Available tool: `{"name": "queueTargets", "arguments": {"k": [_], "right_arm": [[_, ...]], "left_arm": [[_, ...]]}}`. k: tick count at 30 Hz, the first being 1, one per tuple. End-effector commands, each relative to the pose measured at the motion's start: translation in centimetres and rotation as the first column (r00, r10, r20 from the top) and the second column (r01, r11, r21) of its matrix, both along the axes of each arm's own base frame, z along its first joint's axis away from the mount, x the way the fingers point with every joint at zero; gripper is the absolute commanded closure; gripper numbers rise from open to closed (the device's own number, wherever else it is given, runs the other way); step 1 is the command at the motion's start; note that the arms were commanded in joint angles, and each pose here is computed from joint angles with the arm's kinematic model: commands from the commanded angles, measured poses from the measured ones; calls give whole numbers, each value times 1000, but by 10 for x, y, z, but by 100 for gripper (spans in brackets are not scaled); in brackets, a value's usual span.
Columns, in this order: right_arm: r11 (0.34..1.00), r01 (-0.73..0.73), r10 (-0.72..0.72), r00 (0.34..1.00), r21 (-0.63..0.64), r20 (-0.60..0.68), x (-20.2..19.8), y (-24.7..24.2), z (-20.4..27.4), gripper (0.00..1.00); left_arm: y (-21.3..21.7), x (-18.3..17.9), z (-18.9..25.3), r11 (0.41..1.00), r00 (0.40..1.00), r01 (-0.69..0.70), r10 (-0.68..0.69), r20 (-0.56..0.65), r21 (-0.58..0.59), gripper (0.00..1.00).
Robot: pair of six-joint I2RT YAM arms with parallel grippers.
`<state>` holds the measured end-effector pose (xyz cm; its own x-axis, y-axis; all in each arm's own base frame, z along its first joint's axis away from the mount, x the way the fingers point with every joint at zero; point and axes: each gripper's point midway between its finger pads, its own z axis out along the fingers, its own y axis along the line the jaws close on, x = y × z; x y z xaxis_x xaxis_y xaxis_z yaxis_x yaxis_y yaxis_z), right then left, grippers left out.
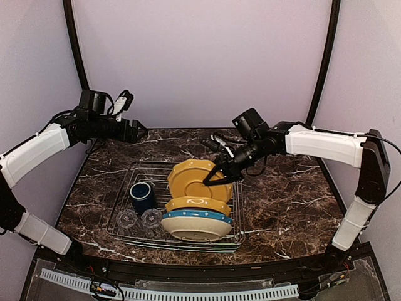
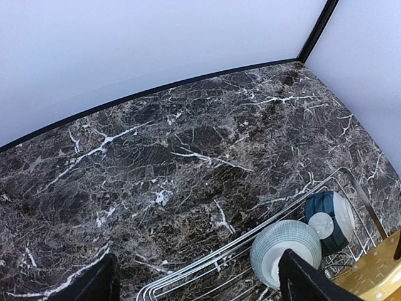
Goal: Unload the mixed dishes from the dish rack
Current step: Place the plate in the corner of the board.
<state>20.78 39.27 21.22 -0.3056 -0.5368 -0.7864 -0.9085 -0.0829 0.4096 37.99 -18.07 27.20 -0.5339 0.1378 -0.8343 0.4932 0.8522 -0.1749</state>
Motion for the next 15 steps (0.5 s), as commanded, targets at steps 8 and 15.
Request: {"name": "queueTargets", "arguments": {"k": [8,15], "right_arm": [[973,71,-93,991,220,95,20,2,99,100],[940,238,-261,963,244,65,45,-3,129,100]], "left_arm": [[14,-4,9,999,997,-48,47,61,13,14],[20,-5,11,997,995,-71,69,77,24,14]]}}
